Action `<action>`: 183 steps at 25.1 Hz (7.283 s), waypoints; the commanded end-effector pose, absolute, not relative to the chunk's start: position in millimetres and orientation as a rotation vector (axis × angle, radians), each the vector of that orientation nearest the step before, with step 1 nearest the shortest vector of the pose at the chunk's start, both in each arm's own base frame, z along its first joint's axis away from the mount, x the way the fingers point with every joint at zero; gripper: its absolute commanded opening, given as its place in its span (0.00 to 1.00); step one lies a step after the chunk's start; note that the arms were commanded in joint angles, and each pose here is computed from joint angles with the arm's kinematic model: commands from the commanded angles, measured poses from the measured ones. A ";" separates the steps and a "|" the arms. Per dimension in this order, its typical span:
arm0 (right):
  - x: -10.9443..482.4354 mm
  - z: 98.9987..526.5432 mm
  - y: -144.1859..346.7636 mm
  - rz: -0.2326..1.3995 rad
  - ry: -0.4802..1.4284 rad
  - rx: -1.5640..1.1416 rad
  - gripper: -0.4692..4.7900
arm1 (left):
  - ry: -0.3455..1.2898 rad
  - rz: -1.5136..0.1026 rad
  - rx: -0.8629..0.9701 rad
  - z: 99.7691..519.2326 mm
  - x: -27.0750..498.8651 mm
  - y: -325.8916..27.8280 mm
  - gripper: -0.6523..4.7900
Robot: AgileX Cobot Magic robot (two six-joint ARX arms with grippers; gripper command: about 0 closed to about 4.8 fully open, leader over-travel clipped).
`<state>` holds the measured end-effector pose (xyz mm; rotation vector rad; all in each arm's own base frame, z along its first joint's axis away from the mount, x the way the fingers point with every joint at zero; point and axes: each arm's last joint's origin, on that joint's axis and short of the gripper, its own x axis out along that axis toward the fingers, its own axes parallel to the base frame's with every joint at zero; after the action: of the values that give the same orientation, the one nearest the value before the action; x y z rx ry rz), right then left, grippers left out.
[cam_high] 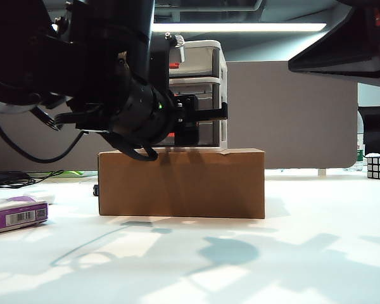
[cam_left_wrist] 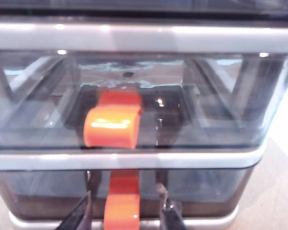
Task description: Open the third layer of the drawer on the table, pick up a pack of napkins on the table and put it in, and finally close the drawer.
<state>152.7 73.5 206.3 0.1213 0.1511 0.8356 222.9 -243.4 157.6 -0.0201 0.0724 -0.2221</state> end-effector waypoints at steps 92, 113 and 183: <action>301.4 245.9 144.6 0.918 0.158 0.126 0.08 | 0.130 -0.274 -0.116 160.2 188.8 -236.8 0.41; 301.3 244.9 144.6 0.919 0.169 0.126 0.08 | 0.113 -0.219 -0.120 161.0 199.1 -240.6 0.40; 301.3 240.6 144.0 0.892 0.216 0.128 0.08 | 0.398 -0.288 0.057 178.3 91.4 -230.6 0.25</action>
<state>300.8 144.4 239.3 0.1280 0.2097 0.8971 95.4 -238.8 172.5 0.0070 0.3895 -0.3146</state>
